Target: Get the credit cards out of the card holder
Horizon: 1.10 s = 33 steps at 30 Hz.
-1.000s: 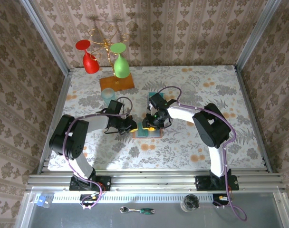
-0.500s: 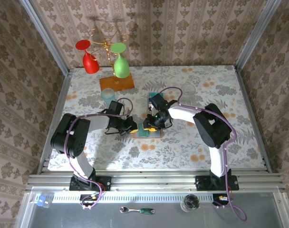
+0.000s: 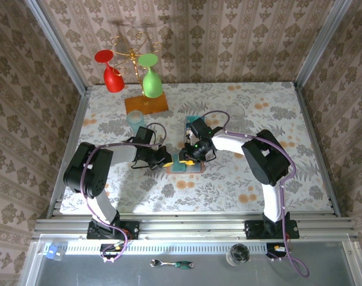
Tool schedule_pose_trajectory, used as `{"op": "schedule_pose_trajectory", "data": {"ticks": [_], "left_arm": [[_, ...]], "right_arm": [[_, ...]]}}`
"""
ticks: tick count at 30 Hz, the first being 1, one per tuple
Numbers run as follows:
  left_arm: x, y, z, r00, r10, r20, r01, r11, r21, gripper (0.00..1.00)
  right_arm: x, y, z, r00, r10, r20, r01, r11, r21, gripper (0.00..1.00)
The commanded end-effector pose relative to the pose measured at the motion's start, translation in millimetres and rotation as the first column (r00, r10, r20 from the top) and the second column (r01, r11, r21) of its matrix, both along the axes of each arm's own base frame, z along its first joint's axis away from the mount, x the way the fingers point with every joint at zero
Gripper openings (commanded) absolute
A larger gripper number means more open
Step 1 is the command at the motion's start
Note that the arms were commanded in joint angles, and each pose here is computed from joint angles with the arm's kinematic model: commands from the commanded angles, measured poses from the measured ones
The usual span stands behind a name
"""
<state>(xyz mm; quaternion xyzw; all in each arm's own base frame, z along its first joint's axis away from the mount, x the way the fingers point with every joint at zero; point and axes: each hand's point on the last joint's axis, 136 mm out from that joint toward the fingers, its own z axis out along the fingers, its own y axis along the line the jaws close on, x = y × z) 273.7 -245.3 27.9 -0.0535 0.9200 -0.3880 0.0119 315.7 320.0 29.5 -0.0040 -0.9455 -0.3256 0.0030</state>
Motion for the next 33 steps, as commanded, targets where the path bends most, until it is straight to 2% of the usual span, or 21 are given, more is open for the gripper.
{"op": "schedule_pose_trajectory", "data": {"ticks": [1, 9, 33], "left_arm": [[-12, 10, -20, 0.999, -0.001, -0.054, 0.004, 0.999, 0.048, 0.00], [-13, 11, -21, 0.998, 0.000, -0.057, 0.003, 0.999, 0.050, 0.00], [-9, 18, -19, 0.998, 0.013, -0.053, -0.011, 0.999, 0.047, 0.00]], "right_arm": [[0, 3, 10, 1.000, -0.009, -0.003, 0.009, 0.999, 0.048, 0.26], [2, 1, 9, 1.000, -0.030, -0.004, 0.030, 0.997, 0.069, 0.14], [-4, -39, 15, 0.998, -0.051, 0.025, 0.051, 0.999, -0.014, 0.09]]}}
